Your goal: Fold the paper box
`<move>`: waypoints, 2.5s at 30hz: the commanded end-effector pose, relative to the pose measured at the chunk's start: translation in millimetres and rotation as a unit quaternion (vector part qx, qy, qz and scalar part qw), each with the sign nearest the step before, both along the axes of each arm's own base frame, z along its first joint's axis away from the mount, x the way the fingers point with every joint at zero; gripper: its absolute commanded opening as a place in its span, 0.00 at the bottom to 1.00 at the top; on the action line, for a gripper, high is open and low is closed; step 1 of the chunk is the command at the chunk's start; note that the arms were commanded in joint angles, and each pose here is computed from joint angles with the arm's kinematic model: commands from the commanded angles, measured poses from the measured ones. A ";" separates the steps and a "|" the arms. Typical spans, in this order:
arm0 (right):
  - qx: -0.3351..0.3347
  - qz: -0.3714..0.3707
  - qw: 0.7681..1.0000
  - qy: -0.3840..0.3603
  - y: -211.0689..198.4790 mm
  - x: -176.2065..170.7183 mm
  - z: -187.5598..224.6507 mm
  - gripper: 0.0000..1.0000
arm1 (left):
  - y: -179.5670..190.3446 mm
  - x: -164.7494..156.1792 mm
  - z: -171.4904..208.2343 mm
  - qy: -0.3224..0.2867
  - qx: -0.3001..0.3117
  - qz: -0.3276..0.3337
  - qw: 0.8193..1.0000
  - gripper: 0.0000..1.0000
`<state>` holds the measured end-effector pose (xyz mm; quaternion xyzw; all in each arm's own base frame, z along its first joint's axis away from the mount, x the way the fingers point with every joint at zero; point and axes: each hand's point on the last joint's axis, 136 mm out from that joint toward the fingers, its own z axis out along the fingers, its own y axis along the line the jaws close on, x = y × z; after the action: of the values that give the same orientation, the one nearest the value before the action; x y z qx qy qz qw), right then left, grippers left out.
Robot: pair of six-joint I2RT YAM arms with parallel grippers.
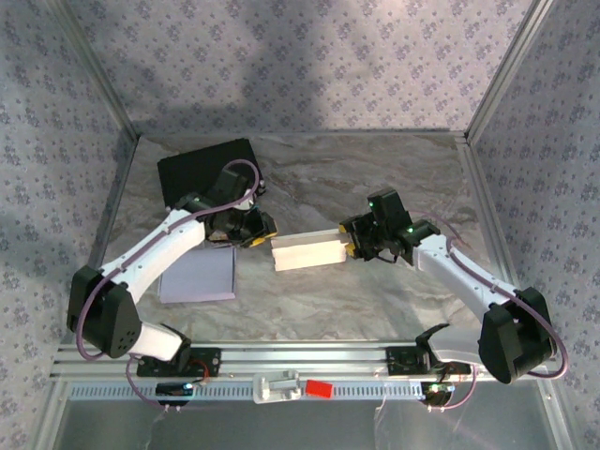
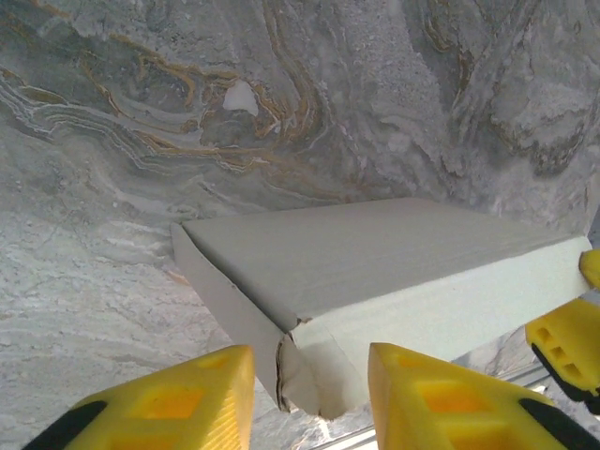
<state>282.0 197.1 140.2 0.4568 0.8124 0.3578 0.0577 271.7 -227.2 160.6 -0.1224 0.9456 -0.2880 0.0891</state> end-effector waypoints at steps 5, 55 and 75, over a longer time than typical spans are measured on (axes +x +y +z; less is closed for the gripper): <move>-0.040 -0.003 0.997 0.059 -14.2 -17.3 -31.6 0.47 | -5.1 -2.5 -3.7 0.005 -0.033 0.020 0.999 0.28; -0.053 0.004 0.996 0.070 -16.4 -17.3 -45.2 0.46 | 7.1 -37.2 1.8 -0.119 -0.090 -0.023 0.988 0.45; -0.052 0.002 0.996 0.074 -16.4 -17.2 -47.9 0.45 | -6.7 -51.6 -17.8 -0.072 -0.128 -0.019 0.989 0.33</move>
<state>289.0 202.9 135.8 0.4396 0.8185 0.3655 0.0561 227.5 -233.9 151.3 -0.0954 0.8919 -0.4164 0.1482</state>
